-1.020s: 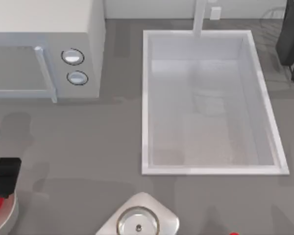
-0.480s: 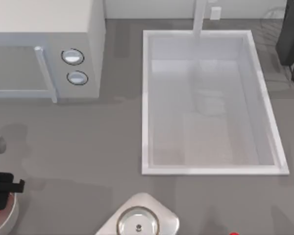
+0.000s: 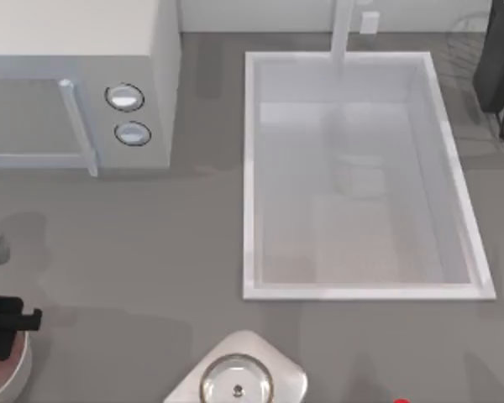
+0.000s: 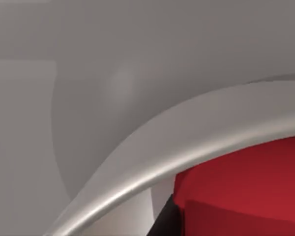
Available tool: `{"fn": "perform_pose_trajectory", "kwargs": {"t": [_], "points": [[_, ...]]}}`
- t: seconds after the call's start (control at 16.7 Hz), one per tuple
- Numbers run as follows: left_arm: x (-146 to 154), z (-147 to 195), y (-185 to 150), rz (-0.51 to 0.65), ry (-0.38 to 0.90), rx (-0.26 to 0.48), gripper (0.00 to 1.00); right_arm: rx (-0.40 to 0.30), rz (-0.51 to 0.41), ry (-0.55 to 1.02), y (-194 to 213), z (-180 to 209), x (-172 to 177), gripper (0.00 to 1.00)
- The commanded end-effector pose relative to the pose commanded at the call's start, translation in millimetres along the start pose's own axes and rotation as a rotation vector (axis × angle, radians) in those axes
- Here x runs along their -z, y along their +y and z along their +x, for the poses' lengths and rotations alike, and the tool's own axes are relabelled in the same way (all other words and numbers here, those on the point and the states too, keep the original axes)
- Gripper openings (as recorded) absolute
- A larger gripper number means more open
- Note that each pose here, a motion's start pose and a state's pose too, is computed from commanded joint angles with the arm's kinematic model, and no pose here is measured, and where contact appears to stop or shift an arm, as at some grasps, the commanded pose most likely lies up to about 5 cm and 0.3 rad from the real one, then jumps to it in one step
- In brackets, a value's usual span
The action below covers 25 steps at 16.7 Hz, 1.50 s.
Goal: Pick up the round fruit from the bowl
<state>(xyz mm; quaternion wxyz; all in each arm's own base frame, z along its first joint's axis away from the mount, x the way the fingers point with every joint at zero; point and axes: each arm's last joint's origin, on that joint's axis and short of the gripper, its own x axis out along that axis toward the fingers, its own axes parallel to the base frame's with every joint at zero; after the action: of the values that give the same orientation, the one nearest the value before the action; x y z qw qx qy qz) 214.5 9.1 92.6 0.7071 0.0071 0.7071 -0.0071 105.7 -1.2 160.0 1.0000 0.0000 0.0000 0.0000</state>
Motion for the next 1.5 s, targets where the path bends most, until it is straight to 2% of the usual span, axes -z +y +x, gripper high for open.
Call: {"fn": "perform_pose_trajectory", "kwargs": {"t": [0.54,1.02,1.08,1.32,1.5], "points": [[0,0,0,0.000,0.000,0.000,0.02,0.000,0.000,0.000,0,0,0,1.00],[0,0,0,0.000,0.000,0.000,0.00,0.000,0.000,0.000,0,0,0,1.00],[9,-32,0,0.047,-0.037,-0.013,0.00,0.000,0.000,0.000,0,0,0,1.00],[0,-45,1,0.047,-0.028,-0.012,0.00,0.000,0.000,0.000,0,0,0,1.00],[-17,-80,2,0.048,-0.017,-0.011,0.00,0.000,0.000,0.000,0,0,0,1.00]]}}
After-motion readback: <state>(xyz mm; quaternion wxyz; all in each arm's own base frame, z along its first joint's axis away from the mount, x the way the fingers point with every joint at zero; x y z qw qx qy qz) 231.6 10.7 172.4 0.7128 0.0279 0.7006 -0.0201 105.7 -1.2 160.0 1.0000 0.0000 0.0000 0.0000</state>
